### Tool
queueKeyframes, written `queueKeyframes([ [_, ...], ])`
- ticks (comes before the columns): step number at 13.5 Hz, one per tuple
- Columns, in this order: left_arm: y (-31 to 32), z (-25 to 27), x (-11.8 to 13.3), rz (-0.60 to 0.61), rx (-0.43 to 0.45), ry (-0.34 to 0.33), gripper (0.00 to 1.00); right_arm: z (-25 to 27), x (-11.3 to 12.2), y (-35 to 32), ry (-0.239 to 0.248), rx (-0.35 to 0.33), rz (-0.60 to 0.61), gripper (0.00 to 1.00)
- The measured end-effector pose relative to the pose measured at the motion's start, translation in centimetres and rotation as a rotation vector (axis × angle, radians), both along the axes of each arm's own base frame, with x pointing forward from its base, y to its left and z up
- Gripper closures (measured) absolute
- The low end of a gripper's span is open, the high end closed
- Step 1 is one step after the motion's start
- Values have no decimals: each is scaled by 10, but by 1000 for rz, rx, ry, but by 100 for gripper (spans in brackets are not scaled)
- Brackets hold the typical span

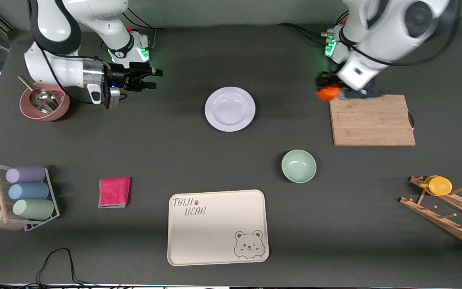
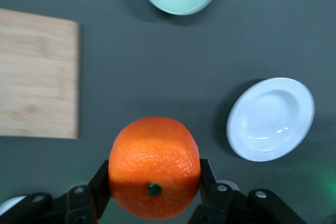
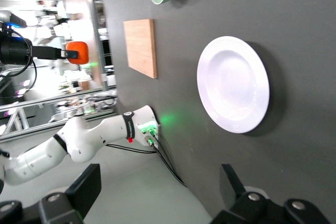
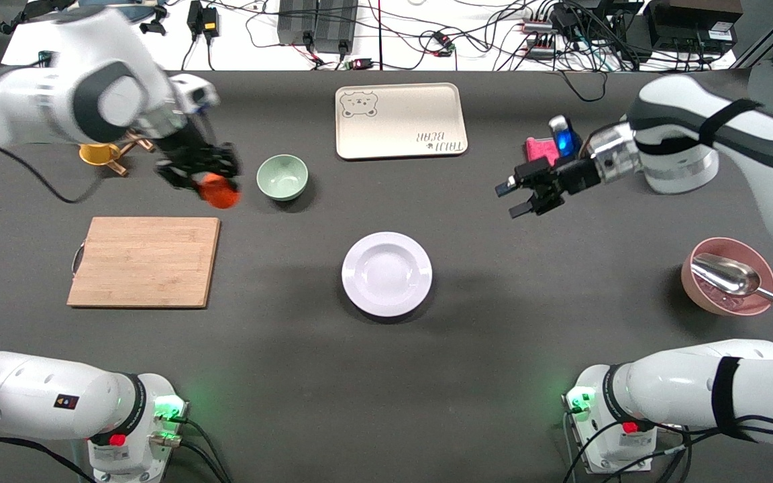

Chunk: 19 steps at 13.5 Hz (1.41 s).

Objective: Place orange and plate with both arms
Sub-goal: 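Carry the orange with the left gripper while the right gripper grasps the plate rim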

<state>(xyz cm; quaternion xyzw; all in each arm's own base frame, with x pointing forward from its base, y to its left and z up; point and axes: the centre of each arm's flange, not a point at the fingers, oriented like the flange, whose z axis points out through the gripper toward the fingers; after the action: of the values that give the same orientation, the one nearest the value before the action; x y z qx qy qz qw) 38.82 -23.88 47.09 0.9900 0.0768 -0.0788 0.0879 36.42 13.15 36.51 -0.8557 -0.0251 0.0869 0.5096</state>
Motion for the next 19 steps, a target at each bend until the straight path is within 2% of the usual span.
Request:
queueKeyframes([
  [2,-74,2,-24,45,22,-10,30,-38,-11,-2,-27,73,-17,0],
  [5,-138,-15,-31,128,2,-2,30,-96,-24,-3,-44,155,-47,0],
  [10,-223,-98,-57,191,32,-55,30,-181,-39,-5,-65,212,-136,0],
  [12,-256,-125,-63,208,74,-82,30,-204,-44,-4,-69,203,-187,0],
  [16,-303,-184,-87,214,141,-129,30,-225,-45,-4,-75,98,-219,0],
  [19,-316,-213,-95,217,160,-146,30,-229,-45,-3,-77,86,-213,0],
])
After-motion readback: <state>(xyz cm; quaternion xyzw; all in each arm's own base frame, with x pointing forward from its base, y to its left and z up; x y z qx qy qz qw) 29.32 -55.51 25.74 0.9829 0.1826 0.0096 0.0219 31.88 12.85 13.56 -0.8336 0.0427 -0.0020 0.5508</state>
